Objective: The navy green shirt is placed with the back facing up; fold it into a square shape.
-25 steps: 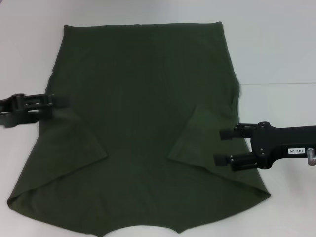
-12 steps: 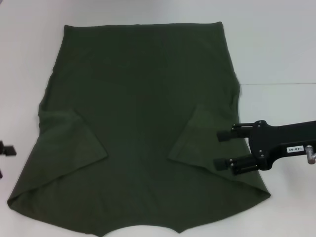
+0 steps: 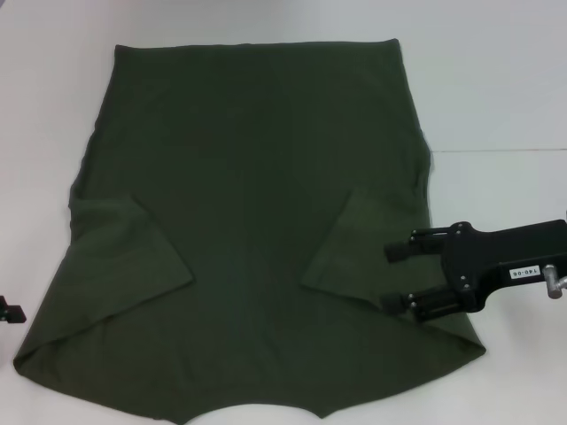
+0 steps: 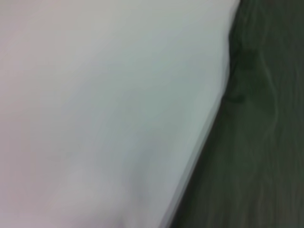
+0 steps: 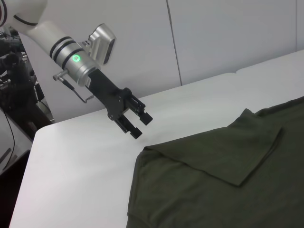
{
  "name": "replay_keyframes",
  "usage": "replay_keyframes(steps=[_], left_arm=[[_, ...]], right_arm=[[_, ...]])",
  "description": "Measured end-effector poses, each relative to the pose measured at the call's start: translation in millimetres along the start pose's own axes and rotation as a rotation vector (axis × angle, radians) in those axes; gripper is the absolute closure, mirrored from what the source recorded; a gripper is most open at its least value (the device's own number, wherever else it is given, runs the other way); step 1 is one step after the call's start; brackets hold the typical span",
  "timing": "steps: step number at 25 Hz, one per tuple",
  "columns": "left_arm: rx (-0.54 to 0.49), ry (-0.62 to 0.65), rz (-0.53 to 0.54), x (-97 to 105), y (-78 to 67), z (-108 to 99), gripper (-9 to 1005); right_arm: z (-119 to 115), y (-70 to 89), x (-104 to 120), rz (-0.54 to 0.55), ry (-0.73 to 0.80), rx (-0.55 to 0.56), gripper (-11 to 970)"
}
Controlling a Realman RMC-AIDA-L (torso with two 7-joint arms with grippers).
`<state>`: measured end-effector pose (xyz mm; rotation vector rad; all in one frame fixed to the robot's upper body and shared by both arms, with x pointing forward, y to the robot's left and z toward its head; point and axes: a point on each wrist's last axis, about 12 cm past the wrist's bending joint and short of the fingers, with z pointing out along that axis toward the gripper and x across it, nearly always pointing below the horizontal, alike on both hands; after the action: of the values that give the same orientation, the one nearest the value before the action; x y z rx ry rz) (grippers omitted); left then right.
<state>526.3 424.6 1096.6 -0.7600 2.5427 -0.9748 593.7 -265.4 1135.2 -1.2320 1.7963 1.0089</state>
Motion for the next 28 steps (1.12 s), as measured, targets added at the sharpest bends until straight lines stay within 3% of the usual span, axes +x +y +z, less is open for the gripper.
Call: replay_keyframes(steps=[28], left_arm=[[-0.03,0.008,0.026,2,1.1,26,211]], right_arm=[[2,-2.0,-3,-0.008,0.0,-0.008,60]])
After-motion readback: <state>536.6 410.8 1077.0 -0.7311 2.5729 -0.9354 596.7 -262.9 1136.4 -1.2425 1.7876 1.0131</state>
